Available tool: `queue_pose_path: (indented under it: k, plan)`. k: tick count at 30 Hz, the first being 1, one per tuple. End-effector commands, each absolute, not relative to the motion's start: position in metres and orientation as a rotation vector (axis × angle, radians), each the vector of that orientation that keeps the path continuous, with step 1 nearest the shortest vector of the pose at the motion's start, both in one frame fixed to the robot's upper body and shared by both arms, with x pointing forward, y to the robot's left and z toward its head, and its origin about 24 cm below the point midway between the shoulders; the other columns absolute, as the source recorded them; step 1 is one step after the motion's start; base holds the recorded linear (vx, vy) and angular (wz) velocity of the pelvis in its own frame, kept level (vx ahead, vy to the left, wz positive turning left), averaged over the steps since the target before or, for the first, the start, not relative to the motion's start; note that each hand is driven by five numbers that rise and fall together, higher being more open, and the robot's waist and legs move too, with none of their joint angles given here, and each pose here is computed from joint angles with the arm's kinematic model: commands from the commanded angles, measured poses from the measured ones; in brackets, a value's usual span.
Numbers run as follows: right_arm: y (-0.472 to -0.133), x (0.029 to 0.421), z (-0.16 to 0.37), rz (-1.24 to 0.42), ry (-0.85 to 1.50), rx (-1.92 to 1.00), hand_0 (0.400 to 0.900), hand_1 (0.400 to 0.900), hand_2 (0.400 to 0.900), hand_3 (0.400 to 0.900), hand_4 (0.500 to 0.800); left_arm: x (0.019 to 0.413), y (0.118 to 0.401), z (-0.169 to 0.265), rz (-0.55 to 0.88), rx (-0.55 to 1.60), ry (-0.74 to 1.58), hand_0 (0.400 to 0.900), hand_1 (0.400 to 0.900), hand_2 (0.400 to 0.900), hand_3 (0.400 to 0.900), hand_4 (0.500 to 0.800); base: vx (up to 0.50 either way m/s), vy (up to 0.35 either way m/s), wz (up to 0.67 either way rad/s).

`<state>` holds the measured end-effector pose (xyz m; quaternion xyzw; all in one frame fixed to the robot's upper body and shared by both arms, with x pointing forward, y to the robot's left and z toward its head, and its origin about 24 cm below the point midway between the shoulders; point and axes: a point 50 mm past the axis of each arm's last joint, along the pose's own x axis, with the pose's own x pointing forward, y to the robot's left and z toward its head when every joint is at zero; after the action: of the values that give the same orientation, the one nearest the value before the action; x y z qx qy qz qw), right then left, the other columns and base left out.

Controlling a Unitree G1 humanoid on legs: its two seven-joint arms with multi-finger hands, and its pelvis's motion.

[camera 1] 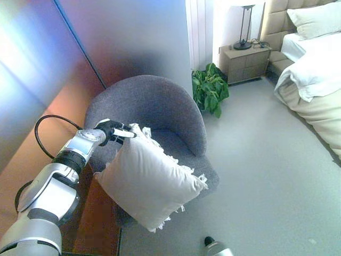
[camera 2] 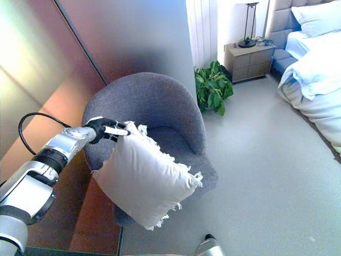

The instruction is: Pick up the pillow and put it on the sofa.

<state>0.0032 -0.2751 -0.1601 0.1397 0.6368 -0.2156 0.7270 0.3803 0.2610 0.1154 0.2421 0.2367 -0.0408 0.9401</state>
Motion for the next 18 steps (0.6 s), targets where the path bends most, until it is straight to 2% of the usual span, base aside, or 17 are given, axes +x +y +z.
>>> queue_pose_path:
  k: [1, 14, 18]
  plan:
    - [-0.280, -0.019, -0.158, -0.495, 1.453, 0.297, 0.900, 0.900, 0.900, 0.900, 0.800, 0.395, 0.287, 0.235, 0.112, 0.448, 0.112, 0.900, 0.900, 0.900, 0.900, 0.800, -0.001, -0.017, 0.04]
    - [-0.274, -0.010, -0.160, -0.456, 1.446, 0.277, 0.900, 0.900, 0.900, 0.900, 0.800, 0.389, 0.300, 0.232, 0.123, 0.402, 0.131, 0.900, 0.900, 0.900, 0.900, 0.800, -0.006, -0.001, 0.02]
    - [-0.272, -0.008, -0.161, -0.441, 1.446, 0.271, 0.900, 0.900, 0.900, 0.900, 0.800, 0.388, 0.297, 0.226, 0.074, 0.352, 0.121, 0.900, 0.900, 0.900, 0.900, 0.800, -0.008, 0.006, 0.00]
